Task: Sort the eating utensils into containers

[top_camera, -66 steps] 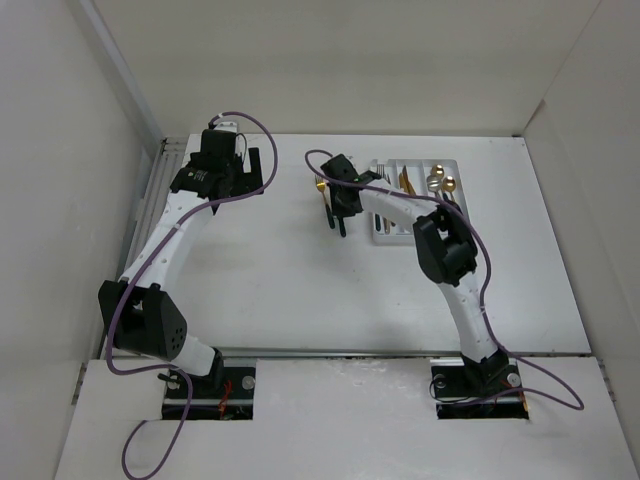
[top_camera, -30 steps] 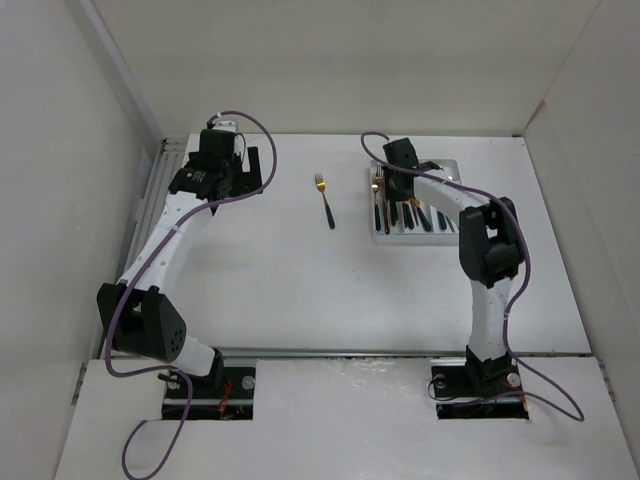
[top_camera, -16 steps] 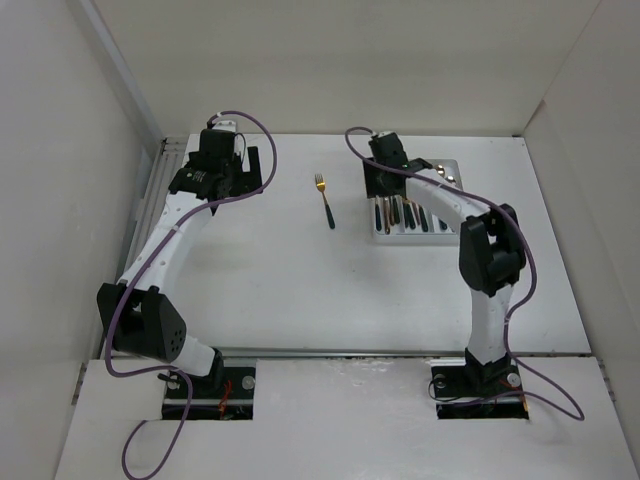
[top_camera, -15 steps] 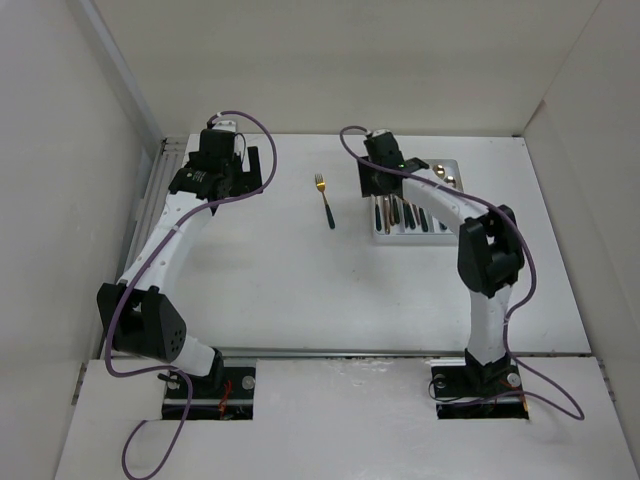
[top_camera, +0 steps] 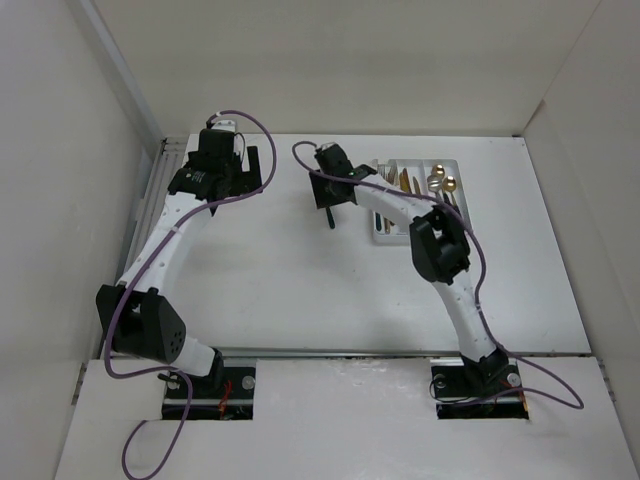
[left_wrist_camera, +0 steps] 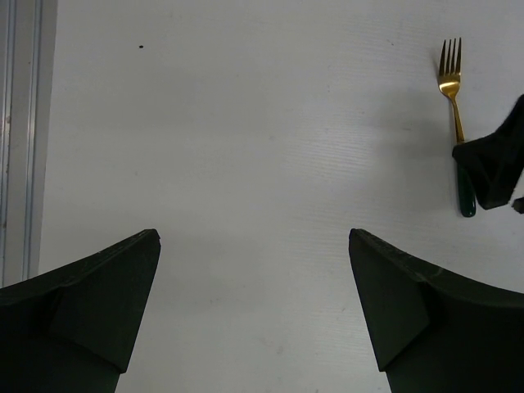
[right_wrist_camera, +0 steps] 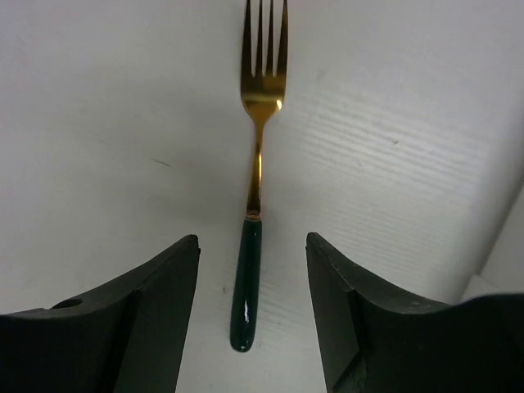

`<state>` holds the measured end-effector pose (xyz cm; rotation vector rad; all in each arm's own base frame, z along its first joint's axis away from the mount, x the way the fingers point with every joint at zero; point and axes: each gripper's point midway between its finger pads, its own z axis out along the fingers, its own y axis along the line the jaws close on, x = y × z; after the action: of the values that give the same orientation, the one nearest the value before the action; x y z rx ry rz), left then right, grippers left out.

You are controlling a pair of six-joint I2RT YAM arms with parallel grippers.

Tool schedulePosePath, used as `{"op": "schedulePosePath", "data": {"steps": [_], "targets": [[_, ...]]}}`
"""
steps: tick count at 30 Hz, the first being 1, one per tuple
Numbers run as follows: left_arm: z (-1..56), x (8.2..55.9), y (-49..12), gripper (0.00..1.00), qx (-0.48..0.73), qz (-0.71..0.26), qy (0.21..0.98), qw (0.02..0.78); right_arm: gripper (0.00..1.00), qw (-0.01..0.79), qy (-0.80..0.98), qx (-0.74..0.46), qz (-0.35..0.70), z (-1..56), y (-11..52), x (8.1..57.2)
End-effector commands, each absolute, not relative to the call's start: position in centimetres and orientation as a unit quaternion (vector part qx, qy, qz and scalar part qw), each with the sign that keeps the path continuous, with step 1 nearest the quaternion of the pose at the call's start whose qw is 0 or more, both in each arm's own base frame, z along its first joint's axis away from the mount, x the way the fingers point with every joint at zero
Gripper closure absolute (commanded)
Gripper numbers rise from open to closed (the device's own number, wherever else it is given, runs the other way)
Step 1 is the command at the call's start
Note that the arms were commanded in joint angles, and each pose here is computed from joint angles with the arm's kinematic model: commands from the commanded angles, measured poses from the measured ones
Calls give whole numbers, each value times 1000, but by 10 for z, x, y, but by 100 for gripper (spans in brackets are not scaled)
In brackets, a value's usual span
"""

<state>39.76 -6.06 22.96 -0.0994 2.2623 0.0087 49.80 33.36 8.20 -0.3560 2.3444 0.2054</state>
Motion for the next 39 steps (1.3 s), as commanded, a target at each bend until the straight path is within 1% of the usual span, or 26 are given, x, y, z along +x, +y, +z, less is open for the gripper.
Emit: {"op": "schedulePosePath", "data": {"steps": [1, 3, 4, 7, 8, 10, 11, 12, 13, 15, 17, 20, 21, 22, 23, 24, 25, 27, 28, 29, 31, 34, 39], "targets": [[255, 396, -57, 0, -50, -2, 888, 458, 39, 352, 922, -136, 85, 72, 341, 495], [255, 396, -57, 0, -50, -2, 888, 458, 42, 347, 923, -143, 90, 68, 349, 493], [255, 396, -57, 0, -50, -2, 888, 458, 43, 331, 929, -141, 83, 55, 347, 490], [255, 396, -57, 0, -50, -2, 888, 458, 54, 320, 935, -139, 65, 49, 344, 483], [255, 396, -57, 0, -50, -2, 888, 458, 63, 311, 937, -146, 61, 41, 346, 475], [255, 396, -57, 0, -50, -2, 888, 458, 71, 301, 940, -152, 51, 32, 343, 464], [255, 396, -57, 0, -50, -2, 888, 458, 79, 305, 939, -151, 53, 36, 342, 463], [255, 396, -57, 0, -50, -2, 888, 458, 82, 296, 942, -152, 43, 27, 337, 458], [255, 396, -57, 0, -50, -2, 888, 458, 87, 296, 941, -156, 45, 30, 340, 454], [255, 396, -57, 0, -50, -2, 888, 458, 100, 300, 940, -155, 47, 30, 341, 456], [254, 396, -58, 0, -47, -6, 888, 457, 100, 302, 940, -153, 37, 35, 337, 456], [254, 396, -58, 0, -47, -6, 888, 457, 100, 339, 927, -145, 59, 72, 343, 463], [254, 396, -58, 0, -47, -6, 888, 457, 100, 356, 921, -142, 69, 88, 345, 465], [254, 396, -58, 0, -47, -6, 888, 457, 100, 397, 904, -135, 85, 126, 347, 472], [254, 396, -58, 0, -47, -6, 888, 457, 100, 413, 897, -127, 93, 143, 343, 475], [254, 396, -58, 0, -47, -6, 888, 457, 100, 422, 894, -119, 94, 152, 334, 478], [258, 395, -56, 0, -50, -3, 886, 462, 100, 450, 881, -101, 106, 184, 326, 481], [258, 395, -56, 0, -50, -3, 886, 462, 100, 459, 880, -72, 96, 193, 298, 488], [258, 395, -55, 0, -52, 1, 885, 462, 100, 473, 875, -48, 92, 208, 278, 494], [258, 395, -55, 0, -52, 1, 885, 462, 100, 470, 876, -48, 91, 207, 275, 490], [254, 394, -55, 0, -52, 2, 887, 458, 100, 454, 888, -27, 64, 187, 242, 496], [254, 394, -55, 0, -52, 2, 887, 458, 100, 442, 896, -6, 39, 178, 204, 503], [254, 396, -59, 0, -47, -6, 888, 457, 100, 407, 913, 0, 1, 145, 172, 500]]}}
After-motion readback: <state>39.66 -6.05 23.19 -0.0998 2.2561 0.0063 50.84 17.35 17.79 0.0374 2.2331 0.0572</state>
